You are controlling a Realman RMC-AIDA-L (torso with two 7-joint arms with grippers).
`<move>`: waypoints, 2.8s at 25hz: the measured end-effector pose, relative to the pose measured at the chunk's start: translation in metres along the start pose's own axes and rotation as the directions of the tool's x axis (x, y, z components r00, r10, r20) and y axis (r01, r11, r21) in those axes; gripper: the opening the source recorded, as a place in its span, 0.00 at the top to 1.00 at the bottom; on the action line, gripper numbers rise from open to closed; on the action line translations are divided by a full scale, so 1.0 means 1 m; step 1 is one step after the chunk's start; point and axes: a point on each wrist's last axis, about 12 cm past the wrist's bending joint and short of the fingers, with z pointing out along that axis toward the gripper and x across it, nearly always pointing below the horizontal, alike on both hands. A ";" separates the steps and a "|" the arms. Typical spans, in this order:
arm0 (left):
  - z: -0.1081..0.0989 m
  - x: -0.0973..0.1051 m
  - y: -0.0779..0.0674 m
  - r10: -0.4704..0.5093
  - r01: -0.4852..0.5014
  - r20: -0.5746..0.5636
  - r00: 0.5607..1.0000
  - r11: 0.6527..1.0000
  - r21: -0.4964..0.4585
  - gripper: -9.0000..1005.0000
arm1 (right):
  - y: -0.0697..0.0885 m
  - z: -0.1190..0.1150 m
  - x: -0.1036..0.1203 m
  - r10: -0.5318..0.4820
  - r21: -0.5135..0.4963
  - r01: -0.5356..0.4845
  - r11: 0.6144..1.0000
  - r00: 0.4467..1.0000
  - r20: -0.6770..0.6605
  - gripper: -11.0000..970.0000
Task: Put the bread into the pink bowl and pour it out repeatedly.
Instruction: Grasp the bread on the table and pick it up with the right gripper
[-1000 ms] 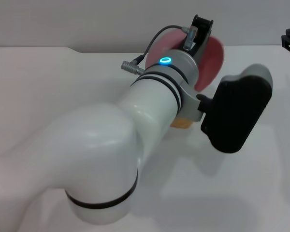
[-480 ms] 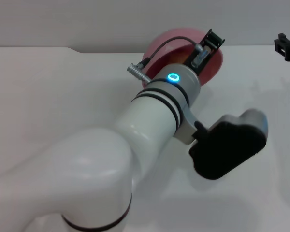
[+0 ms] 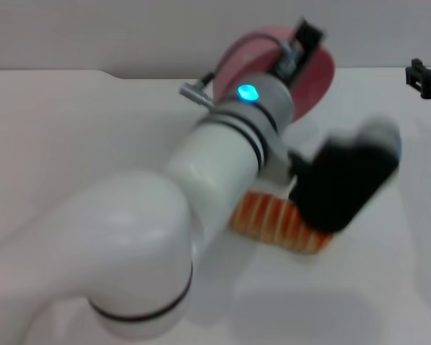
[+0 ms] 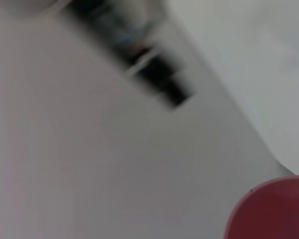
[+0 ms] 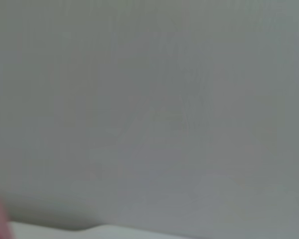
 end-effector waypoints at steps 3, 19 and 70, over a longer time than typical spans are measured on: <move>0.002 0.005 0.005 -0.103 0.103 -0.020 0.994 0.995 -0.007 0.96 | 0.003 -0.001 0.002 0.001 -0.009 -0.001 1.000 1.000 -0.025 0.22; 0.000 0.129 0.013 -0.839 0.973 -0.523 0.153 0.219 -0.067 0.96 | 0.068 -0.015 0.015 -0.031 -0.362 -0.070 0.930 0.963 -0.266 0.22; 0.015 0.129 0.005 -0.810 0.966 -0.551 0.200 0.258 -0.030 0.96 | 0.102 0.019 0.057 -0.154 -0.483 -0.059 0.873 0.908 -0.389 0.30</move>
